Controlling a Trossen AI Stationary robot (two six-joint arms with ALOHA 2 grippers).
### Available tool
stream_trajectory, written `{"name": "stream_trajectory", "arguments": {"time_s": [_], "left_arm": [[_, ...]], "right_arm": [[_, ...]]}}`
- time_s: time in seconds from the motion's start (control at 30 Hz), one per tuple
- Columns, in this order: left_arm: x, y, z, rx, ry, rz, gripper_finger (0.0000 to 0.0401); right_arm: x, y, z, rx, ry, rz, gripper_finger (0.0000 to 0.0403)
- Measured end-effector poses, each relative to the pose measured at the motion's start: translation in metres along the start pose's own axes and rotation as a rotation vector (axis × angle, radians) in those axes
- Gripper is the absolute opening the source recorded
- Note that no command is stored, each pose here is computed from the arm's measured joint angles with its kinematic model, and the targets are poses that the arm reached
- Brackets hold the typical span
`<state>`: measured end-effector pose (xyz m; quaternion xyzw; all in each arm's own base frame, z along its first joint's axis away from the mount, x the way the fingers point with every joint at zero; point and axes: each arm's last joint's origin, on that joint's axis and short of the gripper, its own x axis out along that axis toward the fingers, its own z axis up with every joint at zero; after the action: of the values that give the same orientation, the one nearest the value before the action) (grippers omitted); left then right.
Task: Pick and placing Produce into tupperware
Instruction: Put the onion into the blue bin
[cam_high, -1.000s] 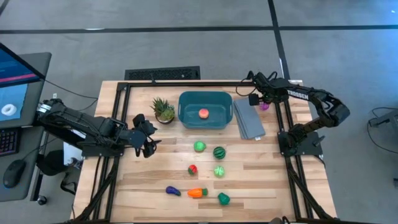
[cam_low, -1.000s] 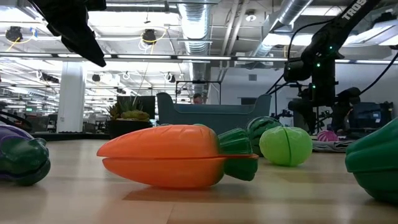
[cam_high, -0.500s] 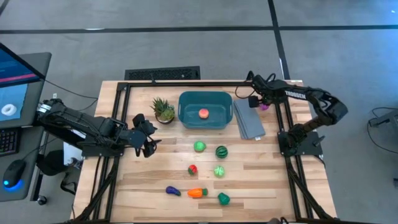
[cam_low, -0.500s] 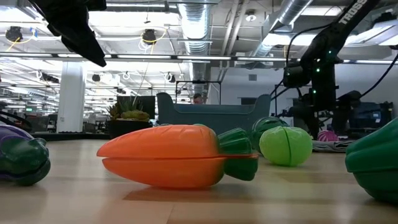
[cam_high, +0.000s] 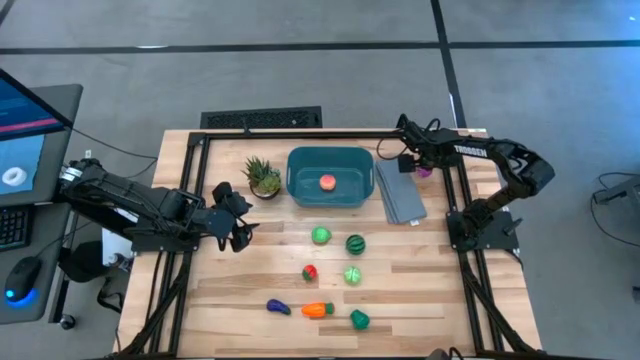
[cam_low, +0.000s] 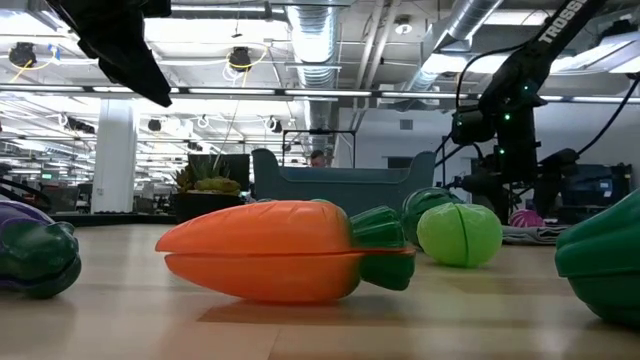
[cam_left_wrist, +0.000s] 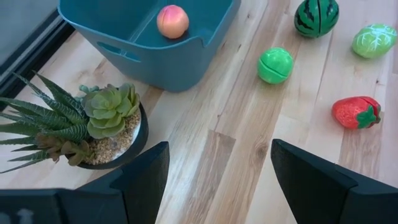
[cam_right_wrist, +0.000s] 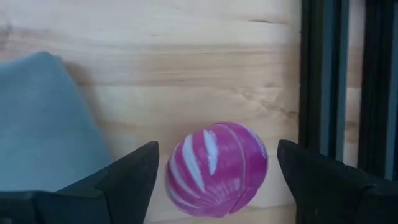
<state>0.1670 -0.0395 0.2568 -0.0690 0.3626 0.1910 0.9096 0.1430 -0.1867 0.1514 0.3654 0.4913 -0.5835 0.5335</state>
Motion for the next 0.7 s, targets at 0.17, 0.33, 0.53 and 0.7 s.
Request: {"name": "stream_trajectory", "arguments": {"time_s": [0.17,0.33,0.53,0.7], "left_arm": [[0.0,0.0,0.0,0.0,0.0,0.0,0.0271],[0.0,-0.0001,0.0,0.001,0.0,-0.001,0.0271],[0.0,0.0,0.0,0.001,0.0,0.0,0.0271],[0.0,0.0,0.0,0.001,0.0,0.0,0.0271]], "right_arm": [[0.0003,-0.0006,0.0004,0.005,0.008,0.007,0.034],[0.0006,0.0,-0.0002,0.008,0.02,0.026,0.0323],[0.0045,-0.001,-0.0052,0.01,0.046,0.025,0.0311],[0.0048,-0.0015,-0.0059,0.011,0.048,0.019,0.0303]]}}
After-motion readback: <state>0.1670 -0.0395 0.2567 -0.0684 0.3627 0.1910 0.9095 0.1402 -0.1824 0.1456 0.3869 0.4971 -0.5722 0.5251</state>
